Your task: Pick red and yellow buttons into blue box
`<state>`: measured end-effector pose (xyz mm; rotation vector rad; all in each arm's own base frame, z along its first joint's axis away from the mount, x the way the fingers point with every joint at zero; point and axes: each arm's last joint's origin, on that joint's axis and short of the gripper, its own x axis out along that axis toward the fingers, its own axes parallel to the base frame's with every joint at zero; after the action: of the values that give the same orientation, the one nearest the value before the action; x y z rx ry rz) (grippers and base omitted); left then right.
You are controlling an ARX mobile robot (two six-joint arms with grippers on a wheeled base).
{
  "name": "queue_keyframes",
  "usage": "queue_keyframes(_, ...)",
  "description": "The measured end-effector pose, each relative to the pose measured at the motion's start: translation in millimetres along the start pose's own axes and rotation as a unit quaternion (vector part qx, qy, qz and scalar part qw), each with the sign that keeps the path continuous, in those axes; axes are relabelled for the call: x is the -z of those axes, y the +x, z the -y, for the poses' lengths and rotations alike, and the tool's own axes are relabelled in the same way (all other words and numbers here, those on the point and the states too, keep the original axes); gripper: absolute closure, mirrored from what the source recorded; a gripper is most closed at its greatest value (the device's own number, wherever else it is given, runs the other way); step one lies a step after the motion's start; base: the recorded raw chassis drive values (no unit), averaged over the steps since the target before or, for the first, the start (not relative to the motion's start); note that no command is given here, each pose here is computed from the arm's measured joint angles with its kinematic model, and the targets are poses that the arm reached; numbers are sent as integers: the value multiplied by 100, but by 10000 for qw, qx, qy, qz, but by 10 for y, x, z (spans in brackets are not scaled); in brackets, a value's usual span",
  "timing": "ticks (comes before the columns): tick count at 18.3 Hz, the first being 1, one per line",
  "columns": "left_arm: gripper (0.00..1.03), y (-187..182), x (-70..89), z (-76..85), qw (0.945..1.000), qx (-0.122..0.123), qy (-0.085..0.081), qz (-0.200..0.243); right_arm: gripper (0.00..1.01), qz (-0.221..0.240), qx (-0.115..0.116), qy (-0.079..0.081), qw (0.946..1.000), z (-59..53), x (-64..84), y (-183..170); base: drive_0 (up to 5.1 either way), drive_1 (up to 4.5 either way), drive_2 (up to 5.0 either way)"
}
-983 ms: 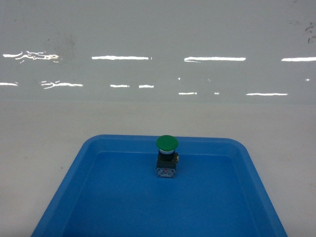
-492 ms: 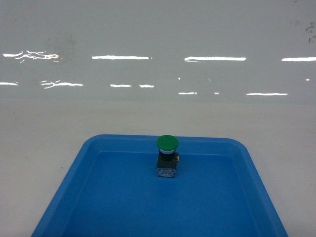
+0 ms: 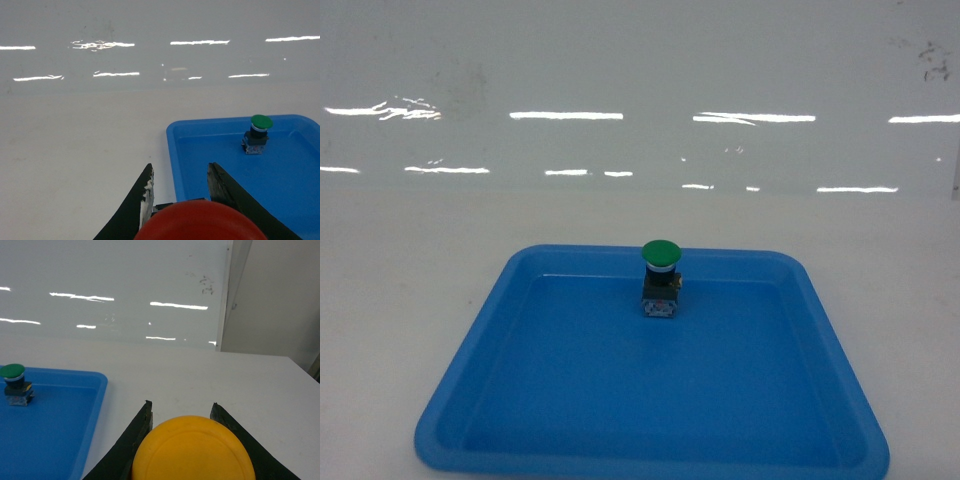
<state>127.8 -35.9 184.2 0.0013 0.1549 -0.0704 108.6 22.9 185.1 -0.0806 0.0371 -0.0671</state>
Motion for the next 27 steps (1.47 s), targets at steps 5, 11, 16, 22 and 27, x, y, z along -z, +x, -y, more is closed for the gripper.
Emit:
queue_keyframes(5,74,-5,-6,-4,10000,-36,-13,48,69,3,-11,1,10000,-1,1,-1,0,0,0)
queue_keyframes(11,74,-4,-3,-3,10000,-21,-10,36,69,4,-2,1,10000,0,3,-1,331,-226,-70)
queue_keyframes(16,74,-3,2,-3,10000,-21,-3,8,69,-11,-3,-2,10000,-1,7,0,500,-236,-236)
queue_keyframes(22,75,-3,1,-3,10000,-20,-4,12,69,-16,-3,-6,10000,-1,8,0,497,-237,-237)
queue_keyframes(27,75,-1,3,-3,10000,-23,-1,3,69,-7,0,-3,10000,0,6,0,449,-386,-81)
